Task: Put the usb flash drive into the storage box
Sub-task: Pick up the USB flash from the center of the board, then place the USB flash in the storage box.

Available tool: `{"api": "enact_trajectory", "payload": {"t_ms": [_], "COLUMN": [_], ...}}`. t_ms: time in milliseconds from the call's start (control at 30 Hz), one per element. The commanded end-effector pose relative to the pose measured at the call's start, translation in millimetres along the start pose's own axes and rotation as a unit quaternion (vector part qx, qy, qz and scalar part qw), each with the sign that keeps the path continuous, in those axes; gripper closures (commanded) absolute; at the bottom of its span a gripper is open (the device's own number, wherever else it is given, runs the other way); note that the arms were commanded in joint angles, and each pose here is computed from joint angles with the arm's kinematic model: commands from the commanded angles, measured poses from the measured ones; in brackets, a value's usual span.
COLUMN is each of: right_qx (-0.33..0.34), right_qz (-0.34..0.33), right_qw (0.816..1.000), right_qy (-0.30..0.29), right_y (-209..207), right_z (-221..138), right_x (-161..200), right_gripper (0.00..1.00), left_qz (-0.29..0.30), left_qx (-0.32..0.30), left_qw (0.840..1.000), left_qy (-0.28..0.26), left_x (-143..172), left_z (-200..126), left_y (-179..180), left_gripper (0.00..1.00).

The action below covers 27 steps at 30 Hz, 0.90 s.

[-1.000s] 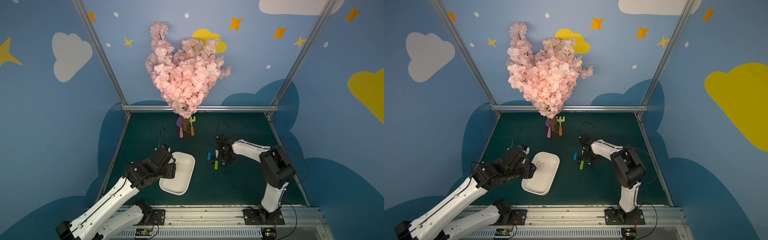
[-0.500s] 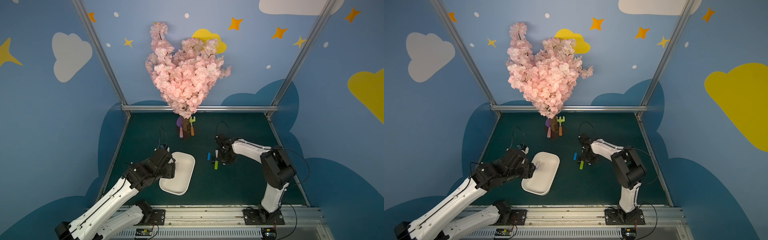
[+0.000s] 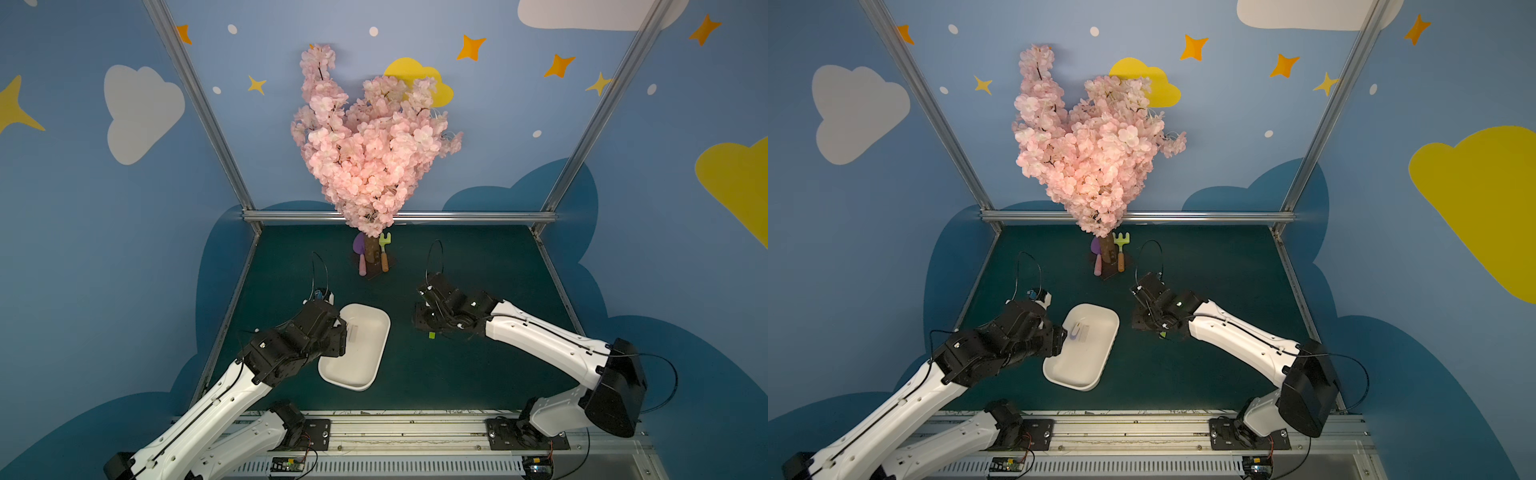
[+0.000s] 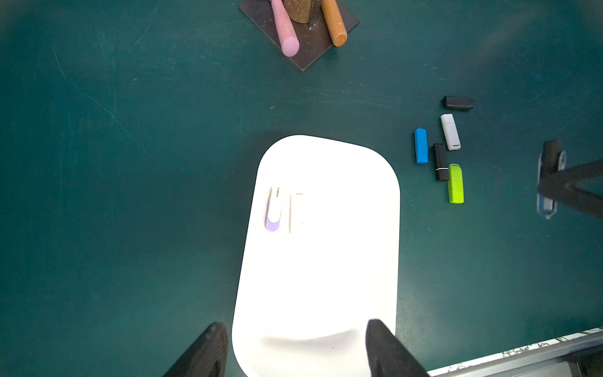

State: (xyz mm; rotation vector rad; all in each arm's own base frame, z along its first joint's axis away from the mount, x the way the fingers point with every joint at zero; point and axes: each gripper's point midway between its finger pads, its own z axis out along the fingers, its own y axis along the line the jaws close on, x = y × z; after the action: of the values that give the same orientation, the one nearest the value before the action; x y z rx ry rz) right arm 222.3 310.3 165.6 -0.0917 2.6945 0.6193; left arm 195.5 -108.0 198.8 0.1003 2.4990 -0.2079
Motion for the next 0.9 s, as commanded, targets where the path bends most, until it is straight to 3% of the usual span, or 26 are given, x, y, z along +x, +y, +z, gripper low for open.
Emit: {"api": "enact_trajectory", "payload": {"t_ms": [0, 333, 867], "right_qx": [-0.041, -0.049, -0.008], "right_qz": [0.023, 0.000, 0.021], "right_qw": [0.999, 0.999, 0.999], "right_qy": [-0.012, 0.013, 0.042], "right_y": [39, 93, 98], "right_z": [7, 56, 133], "right_x": [-1, 22, 35], "right_gripper": [0.82, 0.82, 0.82], "left_qz": [-0.004, -0.006, -0.009], "left_qx": [-0.011, -0.014, -0.018], "left_qw": [1.000, 1.000, 1.000], "left_qy": [0.001, -0.005, -0.010], "left_x": [1, 1, 0], "left_z": [-1, -3, -4], "left_y": [5, 7, 10], "left_gripper": [0.30, 0.30, 0.29]}}
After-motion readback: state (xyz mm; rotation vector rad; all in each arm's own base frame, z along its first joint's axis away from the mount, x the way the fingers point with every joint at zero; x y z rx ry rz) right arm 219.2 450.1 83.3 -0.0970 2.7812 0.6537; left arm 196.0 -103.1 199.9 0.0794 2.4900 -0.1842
